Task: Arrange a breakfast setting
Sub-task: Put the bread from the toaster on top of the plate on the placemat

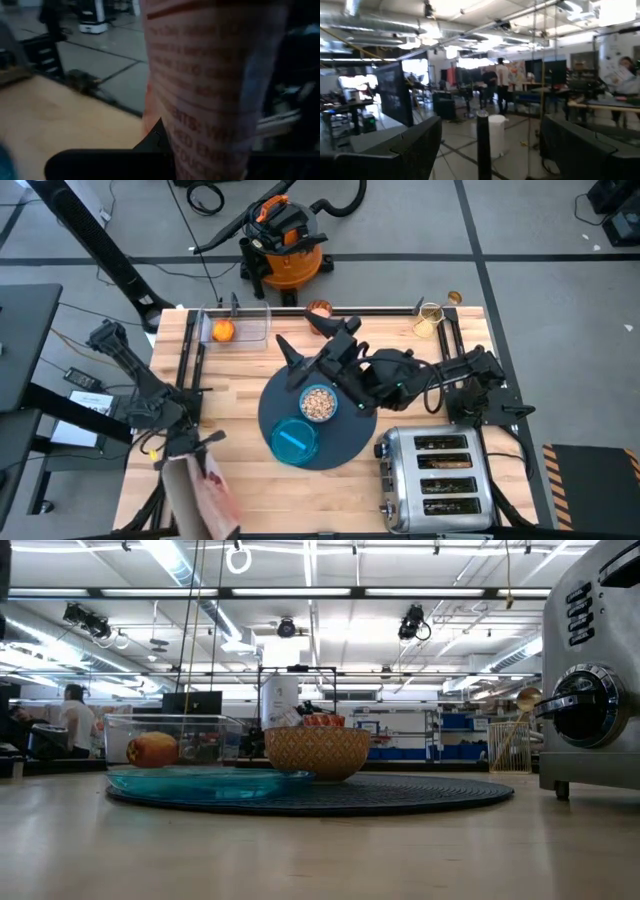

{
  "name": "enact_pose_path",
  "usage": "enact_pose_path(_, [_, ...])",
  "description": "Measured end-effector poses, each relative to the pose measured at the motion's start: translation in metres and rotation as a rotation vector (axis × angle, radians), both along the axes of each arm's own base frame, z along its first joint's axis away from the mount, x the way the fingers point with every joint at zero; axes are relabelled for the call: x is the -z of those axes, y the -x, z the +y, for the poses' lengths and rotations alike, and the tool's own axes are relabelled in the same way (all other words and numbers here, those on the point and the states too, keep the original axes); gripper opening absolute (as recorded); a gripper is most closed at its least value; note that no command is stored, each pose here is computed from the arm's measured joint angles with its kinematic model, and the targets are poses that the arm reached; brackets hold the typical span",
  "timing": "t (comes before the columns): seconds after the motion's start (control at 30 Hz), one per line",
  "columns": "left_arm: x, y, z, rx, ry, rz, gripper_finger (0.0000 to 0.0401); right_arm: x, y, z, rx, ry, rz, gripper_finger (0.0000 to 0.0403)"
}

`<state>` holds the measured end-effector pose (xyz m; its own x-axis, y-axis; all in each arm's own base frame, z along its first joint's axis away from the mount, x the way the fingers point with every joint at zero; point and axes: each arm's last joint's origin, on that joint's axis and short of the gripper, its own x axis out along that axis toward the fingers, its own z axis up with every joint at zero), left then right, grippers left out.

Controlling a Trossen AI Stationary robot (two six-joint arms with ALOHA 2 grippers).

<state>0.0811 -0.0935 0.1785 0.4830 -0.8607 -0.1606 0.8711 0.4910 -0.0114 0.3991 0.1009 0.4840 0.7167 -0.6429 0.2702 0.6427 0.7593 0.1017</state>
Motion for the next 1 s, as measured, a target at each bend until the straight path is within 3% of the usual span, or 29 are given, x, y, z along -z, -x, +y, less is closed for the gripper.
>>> enact_pose_path(0.23, [0.03,0.001,0.003,-0.04,-0.045,0.012,0.0005,0.009,-0.002,0.012,0.036,-0.051,0.017,0.0346])
enact_pose_path(0.37, [0.025,0.0,0.003,-0.068,-0.022,-0.05,0.0009,0.011,-0.001,0.019,0.061,-0.07,0.031,0.0346])
enact_pose_path(0.63, [0.027,-0.001,0.003,-0.096,-0.044,-0.044,0.0031,0.012,0.002,0.026,0.086,-0.093,0.037,0.0346])
enact_pose_path(1.0, [0.019,-0.007,-0.002,-0.125,0.034,-0.094,0.0008,0.013,-0.001,0.02,0.096,-0.117,0.015,0.0346])
